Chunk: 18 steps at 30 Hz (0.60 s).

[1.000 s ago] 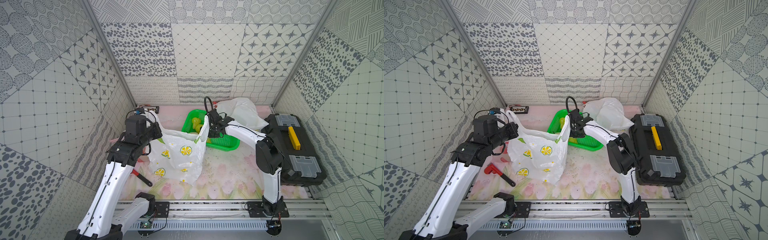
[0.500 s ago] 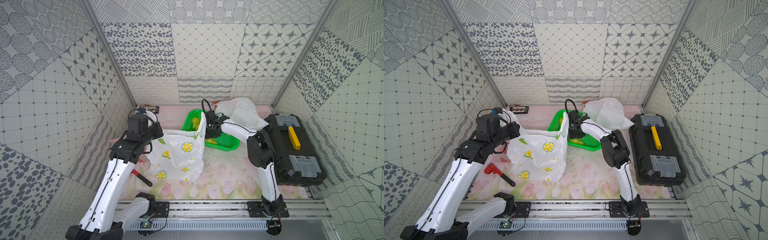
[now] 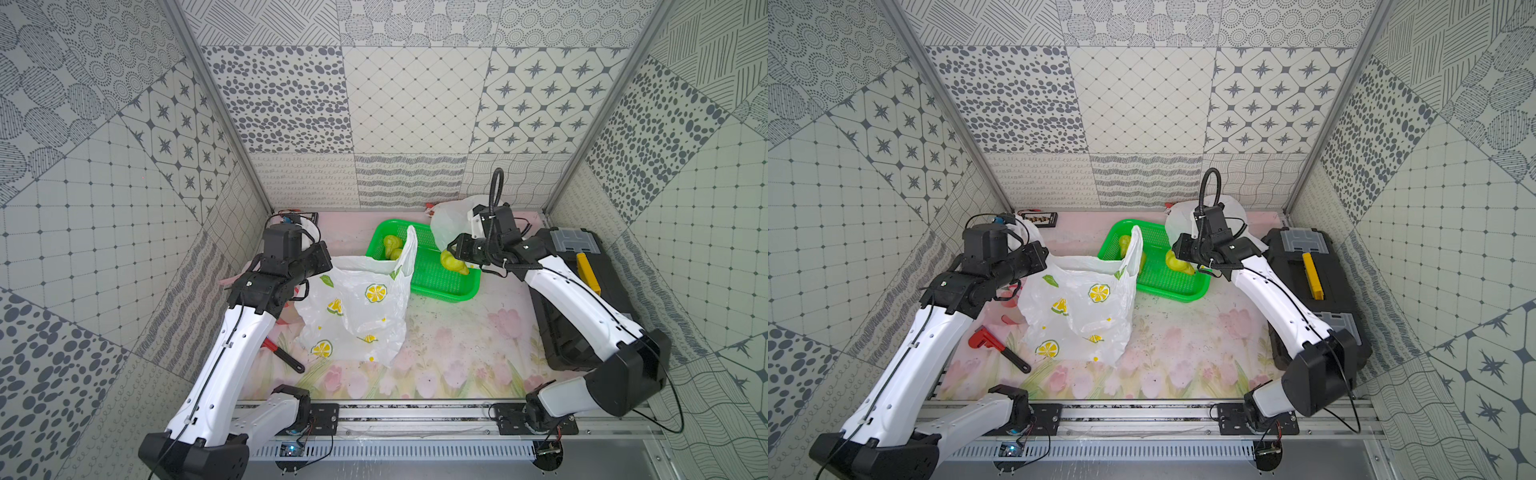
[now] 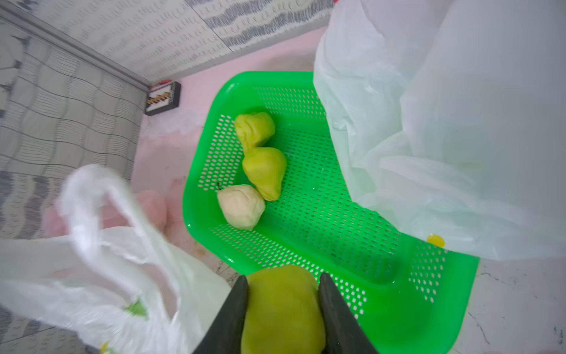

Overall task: Place the pears into plastic bags & tie knots
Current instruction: Place the pear in the plastic bag.

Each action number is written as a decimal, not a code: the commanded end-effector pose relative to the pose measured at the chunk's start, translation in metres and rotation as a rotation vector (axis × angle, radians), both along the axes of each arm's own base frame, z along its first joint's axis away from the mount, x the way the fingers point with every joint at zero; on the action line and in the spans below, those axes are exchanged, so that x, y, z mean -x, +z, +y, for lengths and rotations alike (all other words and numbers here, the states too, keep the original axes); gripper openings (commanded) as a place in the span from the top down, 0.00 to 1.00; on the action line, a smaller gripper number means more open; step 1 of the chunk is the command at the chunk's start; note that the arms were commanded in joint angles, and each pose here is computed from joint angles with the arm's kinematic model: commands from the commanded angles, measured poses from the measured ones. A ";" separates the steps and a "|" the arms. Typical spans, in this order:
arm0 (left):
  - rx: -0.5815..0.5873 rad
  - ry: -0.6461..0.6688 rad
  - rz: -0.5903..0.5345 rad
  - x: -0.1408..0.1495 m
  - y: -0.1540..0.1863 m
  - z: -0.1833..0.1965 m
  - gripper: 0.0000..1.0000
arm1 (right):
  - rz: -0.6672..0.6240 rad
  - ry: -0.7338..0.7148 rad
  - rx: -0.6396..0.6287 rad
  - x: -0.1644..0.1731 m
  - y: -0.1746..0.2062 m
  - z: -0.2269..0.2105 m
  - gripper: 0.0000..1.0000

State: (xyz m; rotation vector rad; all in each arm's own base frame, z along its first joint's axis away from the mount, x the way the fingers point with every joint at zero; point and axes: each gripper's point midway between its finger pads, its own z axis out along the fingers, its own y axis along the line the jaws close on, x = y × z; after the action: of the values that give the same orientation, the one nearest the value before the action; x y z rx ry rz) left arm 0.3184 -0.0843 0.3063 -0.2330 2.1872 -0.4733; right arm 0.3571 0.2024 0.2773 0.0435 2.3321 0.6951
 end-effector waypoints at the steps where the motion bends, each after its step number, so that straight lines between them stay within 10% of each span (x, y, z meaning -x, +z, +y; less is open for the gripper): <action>1: 0.080 -0.080 -0.049 -0.008 0.018 -0.020 1.00 | -0.064 0.073 -0.135 0.030 0.047 0.023 0.74; 7: 0.140 -0.153 -0.065 -0.008 0.033 -0.042 1.00 | -0.132 0.252 -0.370 0.050 0.105 0.112 0.74; 18: 0.131 -0.270 -0.082 0.011 0.052 -0.071 1.00 | -0.109 0.313 -0.561 0.002 0.065 0.227 0.78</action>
State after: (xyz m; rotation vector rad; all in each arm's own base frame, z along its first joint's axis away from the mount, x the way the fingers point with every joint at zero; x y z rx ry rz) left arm 0.3128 -0.1428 0.3461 -0.0500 2.1442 -0.7096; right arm 0.3455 0.4173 0.2993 -0.1316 2.1686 1.3205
